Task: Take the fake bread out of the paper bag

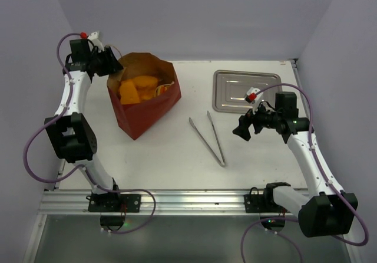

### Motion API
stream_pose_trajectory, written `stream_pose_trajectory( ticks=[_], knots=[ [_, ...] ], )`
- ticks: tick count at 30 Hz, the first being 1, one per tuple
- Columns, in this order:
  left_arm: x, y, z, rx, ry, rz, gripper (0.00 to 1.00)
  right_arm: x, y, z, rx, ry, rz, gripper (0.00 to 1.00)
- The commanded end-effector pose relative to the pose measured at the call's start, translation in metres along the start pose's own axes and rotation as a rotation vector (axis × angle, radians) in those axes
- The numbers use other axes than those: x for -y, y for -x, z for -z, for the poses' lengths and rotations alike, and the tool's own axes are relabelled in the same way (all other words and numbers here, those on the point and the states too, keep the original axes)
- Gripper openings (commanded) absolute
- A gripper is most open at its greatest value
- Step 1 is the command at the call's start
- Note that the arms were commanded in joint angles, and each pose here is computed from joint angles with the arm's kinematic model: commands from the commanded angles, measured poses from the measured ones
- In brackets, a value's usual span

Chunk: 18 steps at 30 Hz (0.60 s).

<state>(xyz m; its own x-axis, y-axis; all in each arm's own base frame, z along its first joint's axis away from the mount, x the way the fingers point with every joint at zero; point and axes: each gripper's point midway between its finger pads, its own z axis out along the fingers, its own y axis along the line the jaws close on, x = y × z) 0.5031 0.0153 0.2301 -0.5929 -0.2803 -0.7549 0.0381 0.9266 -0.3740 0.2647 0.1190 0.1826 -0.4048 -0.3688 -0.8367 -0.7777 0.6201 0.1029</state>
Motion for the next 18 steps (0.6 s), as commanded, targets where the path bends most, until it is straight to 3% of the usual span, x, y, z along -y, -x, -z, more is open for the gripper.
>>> stream_pose_trajectory(
  ticks=[1, 4, 7, 8, 14, 18],
  knots=[
    [0.01, 0.004, 0.002, -0.012, -0.071, -0.028, 0.51, 0.001, 0.01, 0.001, 0.028, 0.008, 0.025, 0.99],
    [0.009, -0.001, -0.001, -0.028, -0.074, -0.036, 0.41, -0.009, 0.012, 0.003, 0.038, 0.054, 0.04, 0.99],
    [0.012, 0.001, 0.0, -0.023, -0.089, -0.036, 0.15, -0.033, 0.02, 0.009, 0.076, 0.173, 0.08, 0.99],
    [0.015, 0.005, 0.005, -0.01, -0.095, -0.037, 0.02, -0.039, 0.023, 0.012, 0.086, 0.192, 0.07, 0.99],
    [0.047, 0.041, 0.043, 0.105, -0.159, -0.065, 0.0, -0.055, 0.025, 0.011, 0.053, 0.309, 0.019, 0.99],
    [0.068, 0.06, 0.067, 0.191, -0.209, -0.063, 0.0, -0.058, 0.009, -0.018, -0.097, 0.288, -0.001, 0.91]
  ],
)
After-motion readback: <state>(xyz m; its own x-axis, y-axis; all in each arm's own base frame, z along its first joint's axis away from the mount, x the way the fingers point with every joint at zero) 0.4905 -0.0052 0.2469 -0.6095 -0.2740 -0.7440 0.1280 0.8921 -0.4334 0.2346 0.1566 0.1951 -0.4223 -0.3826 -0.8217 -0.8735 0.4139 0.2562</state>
